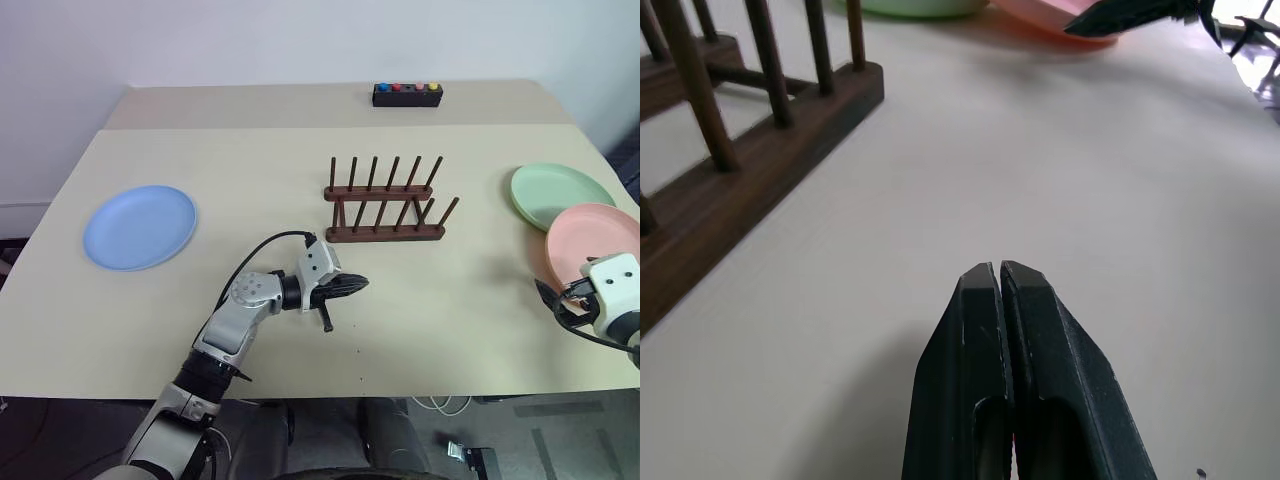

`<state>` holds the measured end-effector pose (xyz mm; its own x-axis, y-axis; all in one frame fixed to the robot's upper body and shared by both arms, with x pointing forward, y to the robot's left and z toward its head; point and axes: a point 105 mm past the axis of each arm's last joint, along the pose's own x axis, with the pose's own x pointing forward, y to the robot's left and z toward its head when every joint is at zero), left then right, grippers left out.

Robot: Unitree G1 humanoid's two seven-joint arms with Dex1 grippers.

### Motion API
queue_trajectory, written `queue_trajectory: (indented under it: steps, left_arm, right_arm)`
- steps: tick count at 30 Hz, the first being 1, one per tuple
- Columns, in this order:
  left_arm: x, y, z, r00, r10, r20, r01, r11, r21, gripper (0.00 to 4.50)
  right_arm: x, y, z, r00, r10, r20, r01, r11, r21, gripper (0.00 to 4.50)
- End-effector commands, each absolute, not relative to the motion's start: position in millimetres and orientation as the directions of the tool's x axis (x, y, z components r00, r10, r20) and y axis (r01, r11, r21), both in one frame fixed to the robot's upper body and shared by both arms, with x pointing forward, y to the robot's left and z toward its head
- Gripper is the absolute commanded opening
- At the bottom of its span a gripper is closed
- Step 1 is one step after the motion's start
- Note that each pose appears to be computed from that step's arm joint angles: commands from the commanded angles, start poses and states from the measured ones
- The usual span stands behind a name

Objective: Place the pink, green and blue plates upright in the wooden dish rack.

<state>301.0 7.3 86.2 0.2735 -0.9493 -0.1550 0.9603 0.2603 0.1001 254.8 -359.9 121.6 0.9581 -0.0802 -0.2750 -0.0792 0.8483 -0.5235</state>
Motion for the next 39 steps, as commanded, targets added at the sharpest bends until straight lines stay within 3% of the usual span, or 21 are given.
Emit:
queue_trajectory:
  steps: [1,5,8,12,15,29,35,39]
  left_arm:
    - [301,2,97,0.250,-0.960,-0.128,0.962,0.231,0.146,0.05]
    - [302,3,96,0.260,-0.957,-0.131,0.959,0.241,0.147,0.05]
    - [302,4,95,0.269,-0.954,-0.131,0.957,0.250,0.148,0.05]
    - [301,7,92,0.287,-0.948,-0.137,0.952,0.266,0.149,0.05]
    - [301,8,92,0.292,-0.946,-0.137,0.951,0.271,0.151,0.05]
    - [303,4,93,0.280,-0.950,-0.138,0.953,0.257,0.159,0.05]
    - [306,4,93,0.279,-0.950,-0.138,0.953,0.255,0.165,0.05]
    - [307,4,94,0.281,-0.950,-0.135,0.952,0.258,0.167,0.05]
  right_arm:
    - [259,-373,130,0.959,-0.127,-0.253,-0.035,0.834,-0.551,4.46]
    - [267,-376,123,0.952,-0.123,-0.281,-0.053,0.835,-0.547,4.46]
    - [271,-376,121,0.951,-0.117,-0.285,-0.061,0.837,-0.544,3.64]
    - [274,-373,109,0.946,-0.098,-0.310,-0.089,0.840,-0.536,1.78]
    - [274,-371,107,0.945,-0.090,-0.314,-0.101,0.834,-0.542,0.08]
    - [260,-357,117,0.956,-0.106,-0.274,-0.119,0.713,-0.691,0.03]
    - [268,-344,175,0.989,-0.006,-0.150,-0.114,0.616,-0.779,0.03]
    - [279,-306,219,0.981,0.186,-0.056,-0.159,0.605,-0.780,0.03]
